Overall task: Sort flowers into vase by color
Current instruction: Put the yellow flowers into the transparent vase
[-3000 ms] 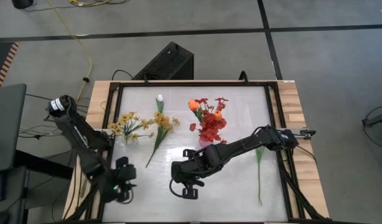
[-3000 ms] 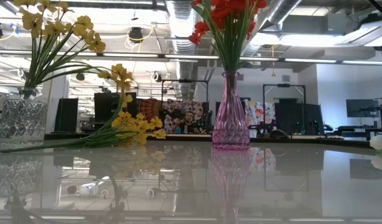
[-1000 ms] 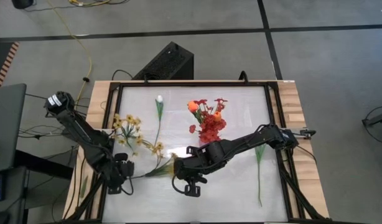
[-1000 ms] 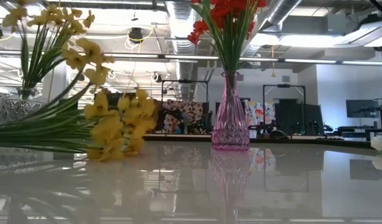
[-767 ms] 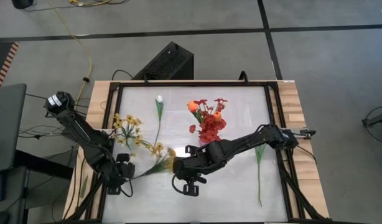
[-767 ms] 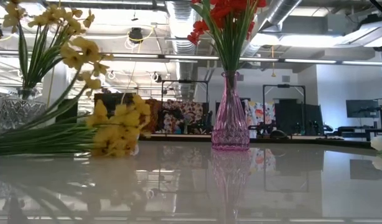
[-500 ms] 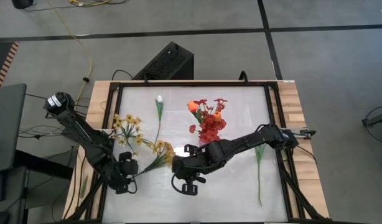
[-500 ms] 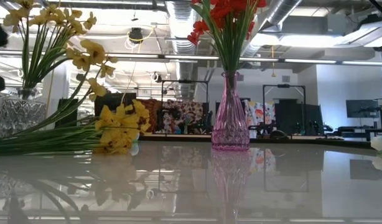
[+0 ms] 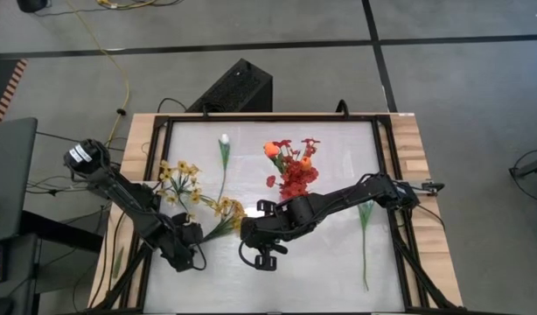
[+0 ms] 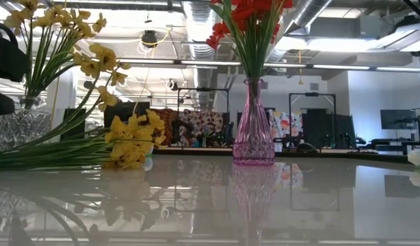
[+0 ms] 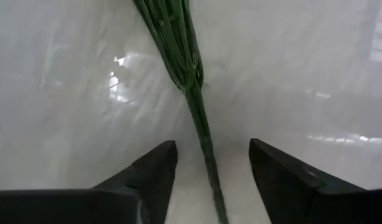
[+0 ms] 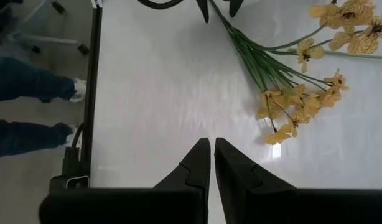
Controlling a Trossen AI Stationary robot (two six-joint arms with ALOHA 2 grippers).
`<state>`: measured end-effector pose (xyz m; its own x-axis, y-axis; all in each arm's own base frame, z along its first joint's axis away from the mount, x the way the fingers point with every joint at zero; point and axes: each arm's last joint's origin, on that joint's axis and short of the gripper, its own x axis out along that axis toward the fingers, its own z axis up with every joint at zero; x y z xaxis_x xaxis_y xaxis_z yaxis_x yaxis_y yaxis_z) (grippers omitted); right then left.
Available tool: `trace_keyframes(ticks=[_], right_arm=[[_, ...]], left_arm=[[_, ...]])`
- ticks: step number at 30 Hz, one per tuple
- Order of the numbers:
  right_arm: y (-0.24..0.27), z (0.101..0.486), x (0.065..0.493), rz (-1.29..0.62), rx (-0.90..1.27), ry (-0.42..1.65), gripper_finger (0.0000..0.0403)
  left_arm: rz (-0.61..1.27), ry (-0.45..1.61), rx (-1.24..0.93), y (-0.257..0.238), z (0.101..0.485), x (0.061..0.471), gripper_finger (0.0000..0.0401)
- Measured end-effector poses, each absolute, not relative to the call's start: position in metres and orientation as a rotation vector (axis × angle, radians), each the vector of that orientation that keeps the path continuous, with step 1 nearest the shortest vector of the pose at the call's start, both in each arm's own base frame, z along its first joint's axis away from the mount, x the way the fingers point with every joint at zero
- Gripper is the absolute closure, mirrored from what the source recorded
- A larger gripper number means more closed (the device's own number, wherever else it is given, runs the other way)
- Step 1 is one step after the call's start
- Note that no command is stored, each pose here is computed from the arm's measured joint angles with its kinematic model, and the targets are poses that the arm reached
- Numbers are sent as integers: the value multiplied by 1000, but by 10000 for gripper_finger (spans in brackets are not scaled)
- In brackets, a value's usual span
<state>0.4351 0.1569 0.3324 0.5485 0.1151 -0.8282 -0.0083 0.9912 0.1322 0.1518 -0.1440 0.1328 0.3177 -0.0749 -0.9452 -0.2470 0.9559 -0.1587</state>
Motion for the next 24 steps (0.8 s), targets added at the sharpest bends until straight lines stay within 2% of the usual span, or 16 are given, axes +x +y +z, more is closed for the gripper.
trace_keyframes(ticks=[2, 6, 7, 13, 20, 24], right_arm=[[157, 332, 435, 75, 113, 990, 351], [156, 332, 435, 77, 102, 998, 351], [155, 332, 435, 76, 101, 997, 351], [152, 332, 435, 75, 95, 1001, 351], [149, 332, 438, 73, 103, 988, 351], [149, 334, 440, 76, 110, 963, 351]], left_arm=[[133, 1247, -279, -143, 136, 152, 252], [158, 1260, -253, -141, 138, 151, 367], [163, 1262, -255, -141, 138, 150, 383], [114, 1270, -220, -142, 148, 151, 398], [-42, 1197, -114, -139, 200, 149, 400], [-21, 1191, -76, -127, 223, 142, 400]])
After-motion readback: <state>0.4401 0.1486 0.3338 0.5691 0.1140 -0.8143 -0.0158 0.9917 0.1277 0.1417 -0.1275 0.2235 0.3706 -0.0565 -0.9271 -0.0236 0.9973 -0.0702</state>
